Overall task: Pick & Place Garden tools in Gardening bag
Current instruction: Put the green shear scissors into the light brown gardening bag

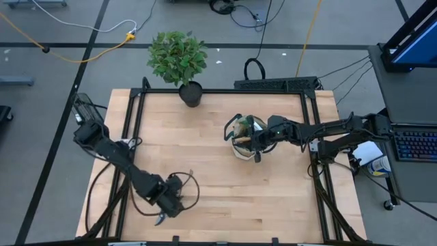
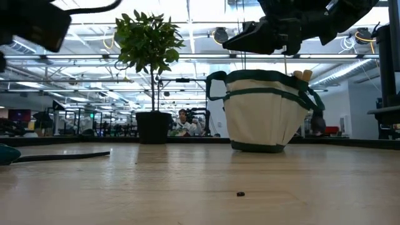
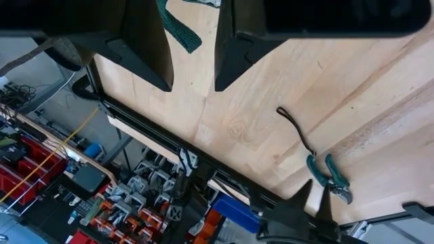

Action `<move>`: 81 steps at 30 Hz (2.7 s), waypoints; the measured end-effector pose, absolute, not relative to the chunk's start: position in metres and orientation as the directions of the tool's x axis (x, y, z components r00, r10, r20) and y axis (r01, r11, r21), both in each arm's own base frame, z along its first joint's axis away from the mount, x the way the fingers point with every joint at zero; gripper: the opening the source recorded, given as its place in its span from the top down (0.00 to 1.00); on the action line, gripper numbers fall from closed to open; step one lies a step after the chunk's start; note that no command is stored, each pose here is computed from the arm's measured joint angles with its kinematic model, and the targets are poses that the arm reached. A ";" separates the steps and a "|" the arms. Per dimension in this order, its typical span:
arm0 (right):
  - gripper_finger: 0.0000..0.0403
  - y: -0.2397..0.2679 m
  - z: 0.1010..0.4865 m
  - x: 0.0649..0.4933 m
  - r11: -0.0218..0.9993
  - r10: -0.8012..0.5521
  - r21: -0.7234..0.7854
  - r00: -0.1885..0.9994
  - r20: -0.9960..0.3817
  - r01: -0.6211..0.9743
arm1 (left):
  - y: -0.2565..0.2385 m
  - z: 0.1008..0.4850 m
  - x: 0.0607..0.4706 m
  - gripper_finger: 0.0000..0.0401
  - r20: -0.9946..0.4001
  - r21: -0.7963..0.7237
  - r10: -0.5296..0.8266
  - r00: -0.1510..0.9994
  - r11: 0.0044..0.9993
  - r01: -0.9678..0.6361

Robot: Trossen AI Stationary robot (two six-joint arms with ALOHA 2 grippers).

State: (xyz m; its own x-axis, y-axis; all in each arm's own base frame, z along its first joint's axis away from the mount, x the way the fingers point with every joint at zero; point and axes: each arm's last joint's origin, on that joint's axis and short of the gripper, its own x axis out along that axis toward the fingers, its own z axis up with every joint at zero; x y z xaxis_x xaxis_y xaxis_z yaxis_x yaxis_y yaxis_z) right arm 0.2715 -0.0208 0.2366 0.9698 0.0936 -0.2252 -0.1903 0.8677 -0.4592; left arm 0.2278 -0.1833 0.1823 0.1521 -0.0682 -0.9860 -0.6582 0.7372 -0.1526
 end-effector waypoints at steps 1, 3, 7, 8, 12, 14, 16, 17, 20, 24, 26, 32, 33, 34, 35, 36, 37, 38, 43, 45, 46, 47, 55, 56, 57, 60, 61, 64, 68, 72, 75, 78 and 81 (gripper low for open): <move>0.74 -0.021 0.237 0.271 0.868 0.094 -0.459 0.970 -0.225 -0.190 | -0.185 0.179 0.226 0.68 -0.985 -0.160 -0.073 0.158 0.737 -0.656; 0.75 -0.021 0.237 0.272 0.868 0.094 -0.460 0.970 -0.223 -0.189 | -0.186 0.173 0.221 0.68 -0.984 -0.163 -0.074 0.161 0.738 -0.655; 0.74 -0.021 0.237 0.272 0.868 0.094 -0.461 0.971 -0.219 -0.188 | -0.185 0.162 0.213 0.68 -0.988 -0.138 -0.055 0.143 0.725 -0.675; 0.75 -0.021 0.237 0.272 0.869 0.094 -0.458 0.971 -0.219 -0.187 | -0.185 0.160 0.211 0.68 -0.990 -0.129 -0.050 0.136 0.725 -0.676; 0.74 -0.021 0.237 0.272 0.885 0.094 -0.429 0.971 -0.219 -0.182 | -0.182 0.154 0.207 0.68 -0.992 -0.110 -0.038 0.122 0.739 -0.665; 0.75 -0.021 0.237 0.272 0.892 0.094 -0.415 0.971 -0.219 -0.180 | -0.182 0.153 0.206 0.68 -0.991 -0.107 -0.029 0.132 0.762 -0.639; 0.75 -0.021 0.237 0.272 0.895 0.094 -0.410 0.971 -0.219 -0.179 | -0.180 0.151 0.206 0.68 -0.990 -0.093 -0.005 0.144 0.784 -0.614; 0.75 -0.021 0.237 0.272 0.895 0.094 -0.409 0.971 -0.219 -0.179 | -0.180 0.151 0.206 0.68 -0.989 -0.087 0.003 0.146 0.792 -0.604; 0.75 -0.021 0.237 0.272 0.899 0.094 -0.401 0.971 -0.220 -0.178 | -0.177 0.149 0.205 0.68 -0.989 -0.076 0.016 0.147 0.797 -0.599; 0.75 -0.021 0.236 0.271 0.917 0.094 -0.358 0.968 -0.235 -0.176 | -0.174 0.141 0.207 0.69 -0.983 -0.120 -0.008 0.184 0.788 -0.603; 0.75 -0.021 0.234 0.271 0.919 0.095 -0.349 0.963 -0.254 -0.183 | -0.172 0.137 0.207 0.69 -0.978 -0.149 -0.027 0.207 0.782 -0.605; 0.75 -0.016 0.231 0.270 0.920 0.107 -0.336 0.953 -0.282 -0.202 | -0.168 0.133 0.206 0.83 -0.980 -0.131 -0.018 0.196 0.804 -0.580; 0.75 -0.015 0.231 0.270 0.919 0.113 -0.335 0.953 -0.282 -0.208 | -0.168 0.134 0.206 0.87 -0.980 -0.128 -0.014 0.199 0.809 -0.574; 0.75 -0.013 0.231 0.270 0.918 0.119 -0.334 0.952 -0.283 -0.214 | -0.168 0.134 0.207 0.88 -0.979 -0.126 -0.011 0.203 0.818 -0.561; 0.75 -0.011 0.230 0.270 0.918 0.125 -0.331 0.950 -0.285 -0.220 | -0.169 0.135 0.208 0.88 -0.978 -0.124 -0.009 0.207 0.825 -0.551; 0.75 -0.009 0.230 0.270 0.917 0.133 -0.328 0.948 -0.288 -0.228 | -0.169 0.137 0.210 0.88 -0.977 -0.123 -0.005 0.213 0.832 -0.542; 0.75 -0.007 0.230 0.270 0.916 0.139 -0.325 0.946 -0.294 -0.236 | -0.169 0.138 0.212 0.88 -0.975 -0.119 0.003 0.222 0.835 -0.536; 0.75 -0.005 0.229 0.270 0.914 0.146 -0.324 0.943 -0.300 -0.245 | -0.169 0.140 0.215 0.88 -0.969 -0.114 0.026 0.246 0.837 -0.535; 0.75 0.005 0.232 0.267 0.911 0.108 -0.350 0.945 -0.310 -0.219 | -0.163 0.167 0.240 0.88 -0.914 -0.040 0.167 0.370 0.870 -0.492; 0.75 0.008 0.235 0.262 0.912 0.042 -0.374 0.945 -0.324 -0.169 | -0.157 0.179 0.253 0.88 -0.900 -0.017 0.185 0.394 0.890 -0.456; 0.75 0.009 0.236 0.257 0.911 0.008 -0.384 0.937 -0.348 -0.150 | -0.153 0.188 0.262 0.88 -0.890 -0.008 0.194 0.413 0.899 -0.439; 0.75 0.010 0.236 0.253 0.911 -0.011 -0.386 0.927 -0.375 -0.145 | -0.149 0.197 0.270 0.88 -0.875 0.000 0.204 0.439 0.907 -0.422; 0.75 0.027 0.238 0.218 0.961 0.058 -0.197 0.837 -0.544 -0.194 | -0.100 0.274 0.332 0.88 -0.735 0.071 0.248 0.631 0.954 -0.292; 0.75 0.029 0.238 0.215 0.964 0.061 -0.181 0.828 -0.558 -0.193 | -0.093 0.284 0.338 0.88 -0.709 0.086 0.254 0.658 0.957 -0.276; 0.75 0.030 0.237 0.212 0.968 0.067 -0.162 0.816 -0.574 -0.193 | -0.086 0.294 0.344 0.88 -0.681 0.101 0.259 0.685 0.960 -0.262; 0.75 0.034 0.234 0.207 0.975 0.081 -0.115 0.784 -0.615 -0.191 | -0.065 0.320 0.361 0.88 -0.566 0.109 0.264 0.781 0.963 -0.246; 0.75 0.036 0.233 0.206 0.975 0.085 -0.107 0.777 -0.623 -0.193 | -0.058 0.327 0.366 0.88 -0.516 0.107 0.271 0.813 0.962 -0.253; 0.75 0.038 0.225 0.204 0.971 0.094 -0.113 0.777 -0.622 -0.208 | -0.037 0.347 0.379 0.88 -0.326 0.106 0.304 0.895 0.953 -0.285; 0.75 0.037 0.215 0.204 0.969 0.057 -0.162 0.806 -0.589 -0.187 | -0.012 0.359 0.394 0.87 -0.144 0.095 0.287 0.947 0.957 -0.276; 0.75 0.033 0.211 0.204 0.950 -0.079 -0.297 0.843 -0.533 -0.099 | 0.009 0.344 0.405 0.88 -0.168 0.078 0.285 0.944 0.958 -0.276; 0.75 0.033 0.215 0.205 0.930 -0.113 -0.358 0.865 -0.489 -0.081 | 0.024 0.336 0.412 0.88 -0.172 0.058 0.321 0.931 0.947 -0.315; 0.75 0.034 0.217 0.205 0.924 -0.109 -0.372 0.874 -0.474 -0.086 | 0.034 0.322 0.422 0.87 -0.169 0.042 0.326 0.930 0.945 -0.324; 0.75 0.034 0.219 0.204 0.926 -0.105 -0.369 0.880 -0.464 -0.084 | 0.042 0.307 0.433 0.87 -0.164 0.042 0.328 0.930 0.945 -0.326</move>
